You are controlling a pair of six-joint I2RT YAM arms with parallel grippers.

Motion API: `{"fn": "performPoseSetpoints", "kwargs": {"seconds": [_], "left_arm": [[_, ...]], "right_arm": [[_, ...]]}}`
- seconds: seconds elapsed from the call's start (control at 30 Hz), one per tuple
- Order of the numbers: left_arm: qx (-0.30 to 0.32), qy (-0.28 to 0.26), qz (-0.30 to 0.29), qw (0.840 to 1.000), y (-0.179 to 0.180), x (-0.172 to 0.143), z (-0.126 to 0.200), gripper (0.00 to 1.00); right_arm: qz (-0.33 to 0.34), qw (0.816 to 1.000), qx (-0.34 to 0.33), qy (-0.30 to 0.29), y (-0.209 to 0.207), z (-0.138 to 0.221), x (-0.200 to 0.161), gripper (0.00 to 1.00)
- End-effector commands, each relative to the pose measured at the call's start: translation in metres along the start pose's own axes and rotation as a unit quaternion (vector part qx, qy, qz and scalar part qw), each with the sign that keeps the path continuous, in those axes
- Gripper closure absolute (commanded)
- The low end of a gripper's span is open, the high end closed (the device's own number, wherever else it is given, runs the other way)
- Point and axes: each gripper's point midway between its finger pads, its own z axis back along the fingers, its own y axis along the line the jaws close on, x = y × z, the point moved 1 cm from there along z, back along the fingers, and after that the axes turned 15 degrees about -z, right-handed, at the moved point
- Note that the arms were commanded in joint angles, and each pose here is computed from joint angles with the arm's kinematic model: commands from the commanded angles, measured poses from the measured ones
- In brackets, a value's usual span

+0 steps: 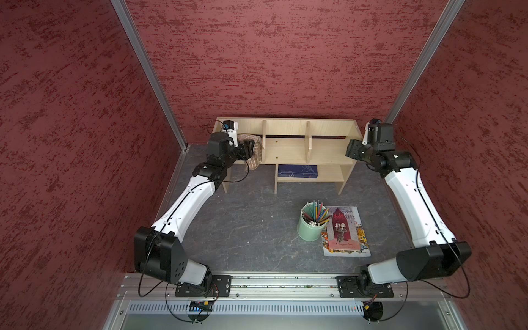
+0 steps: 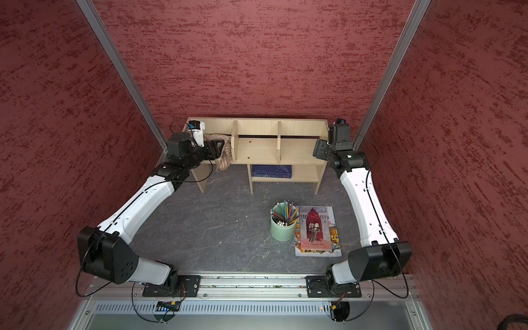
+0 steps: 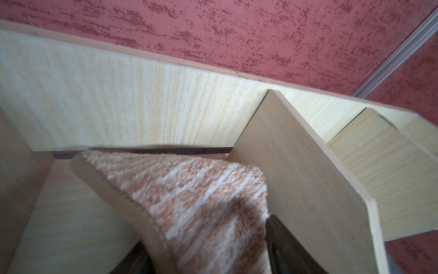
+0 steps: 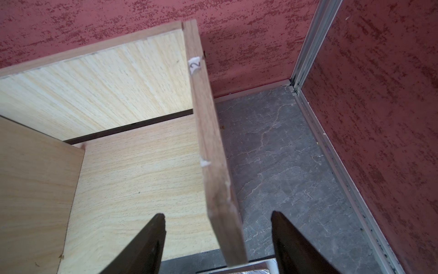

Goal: Wipe the bookshelf clean with a cloth
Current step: Hold the shelf at the center of the board.

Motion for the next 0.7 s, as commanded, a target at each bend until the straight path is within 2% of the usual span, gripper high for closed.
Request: {"fn": "performPoseSetpoints", "kwargs": {"seconds": [0.0, 0.1, 0.23, 0.3, 0.43, 0.57, 0.67], "left_arm": [[-0.003, -0.028, -0.004, 1.0, -0.003, 0.013, 0.007, 0.29], [-0.006, -0.022, -0.008, 1.0, -0.006, 0.007, 0.004, 0.36], [-0.02, -0.013, -0.012, 1.0, -0.011, 0.005, -0.001, 0.55], [-0.021, -0.005, -0.019, 1.0, -0.014, 0.0, -0.006, 0.68], [-0.001, 0.016, -0.025, 1.0, -0.011, -0.004, -0.007, 0.99], [0.041, 0.013, -0.019, 0.999, 0.003, 0.008, 0.007, 1.0], [0.049, 0.004, -0.008, 0.999, 0.007, 0.019, 0.014, 1.0]], "right_arm": [[-0.007, 1.0, 0.021, -0.013, 0.004, -0.001, 0.006, 0.34], [-0.009, 1.0, 0.024, -0.01, 0.003, -0.006, 0.003, 0.48], [-0.009, 1.0, 0.029, -0.004, 0.003, -0.011, -0.002, 0.66], [-0.006, 0.999, 0.033, -0.001, 0.003, -0.013, -0.003, 0.72], [-0.002, 0.999, 0.039, -0.002, 0.003, -0.008, -0.001, 0.77], [0.001, 0.999, 0.053, -0.009, 0.006, 0.005, 0.009, 0.8], [0.012, 0.998, 0.062, -0.01, 0.008, 0.011, 0.012, 0.84]]}}
